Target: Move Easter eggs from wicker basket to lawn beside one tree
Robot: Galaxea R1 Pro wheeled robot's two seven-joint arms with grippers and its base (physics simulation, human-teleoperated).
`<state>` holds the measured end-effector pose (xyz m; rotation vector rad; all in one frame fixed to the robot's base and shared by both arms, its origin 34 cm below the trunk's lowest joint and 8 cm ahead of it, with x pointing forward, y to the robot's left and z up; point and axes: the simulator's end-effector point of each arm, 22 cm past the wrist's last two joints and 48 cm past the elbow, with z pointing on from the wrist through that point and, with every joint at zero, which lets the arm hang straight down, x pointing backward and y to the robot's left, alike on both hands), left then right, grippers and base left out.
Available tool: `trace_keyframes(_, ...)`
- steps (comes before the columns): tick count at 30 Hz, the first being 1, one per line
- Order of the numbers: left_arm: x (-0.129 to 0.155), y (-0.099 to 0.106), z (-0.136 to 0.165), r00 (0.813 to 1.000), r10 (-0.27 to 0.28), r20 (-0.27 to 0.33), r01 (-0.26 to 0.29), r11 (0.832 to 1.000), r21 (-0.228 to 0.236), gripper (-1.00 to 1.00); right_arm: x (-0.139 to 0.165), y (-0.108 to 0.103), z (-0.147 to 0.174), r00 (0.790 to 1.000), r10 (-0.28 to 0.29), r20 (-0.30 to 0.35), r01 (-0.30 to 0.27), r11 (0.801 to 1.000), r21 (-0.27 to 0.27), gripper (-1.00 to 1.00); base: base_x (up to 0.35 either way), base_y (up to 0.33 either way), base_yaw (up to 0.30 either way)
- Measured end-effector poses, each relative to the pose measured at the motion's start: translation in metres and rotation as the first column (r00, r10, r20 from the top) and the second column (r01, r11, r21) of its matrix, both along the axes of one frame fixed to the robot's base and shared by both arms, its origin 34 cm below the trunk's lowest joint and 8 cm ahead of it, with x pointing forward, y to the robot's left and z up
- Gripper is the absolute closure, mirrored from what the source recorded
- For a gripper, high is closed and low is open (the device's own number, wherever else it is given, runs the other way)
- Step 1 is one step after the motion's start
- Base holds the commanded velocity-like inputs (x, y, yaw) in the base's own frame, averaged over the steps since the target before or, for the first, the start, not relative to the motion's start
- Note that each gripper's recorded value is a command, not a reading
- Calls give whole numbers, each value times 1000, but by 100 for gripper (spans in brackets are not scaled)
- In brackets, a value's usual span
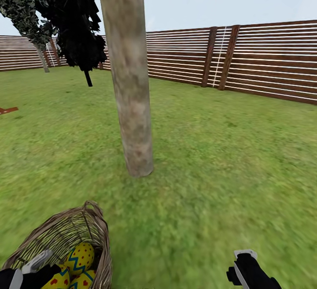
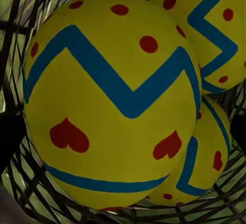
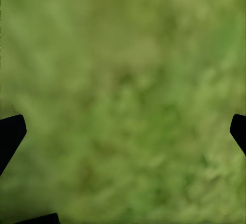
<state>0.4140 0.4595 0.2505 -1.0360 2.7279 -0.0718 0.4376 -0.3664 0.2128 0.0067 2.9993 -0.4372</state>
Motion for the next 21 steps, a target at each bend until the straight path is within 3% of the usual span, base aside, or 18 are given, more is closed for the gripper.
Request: trace_keyframes(21, -11, -2, -16, 999, -1, -41, 0, 1000, -3, -100, -14, -1, -17, 999, -2, -45, 2, 1000, -1, -100, 0, 0, 0)
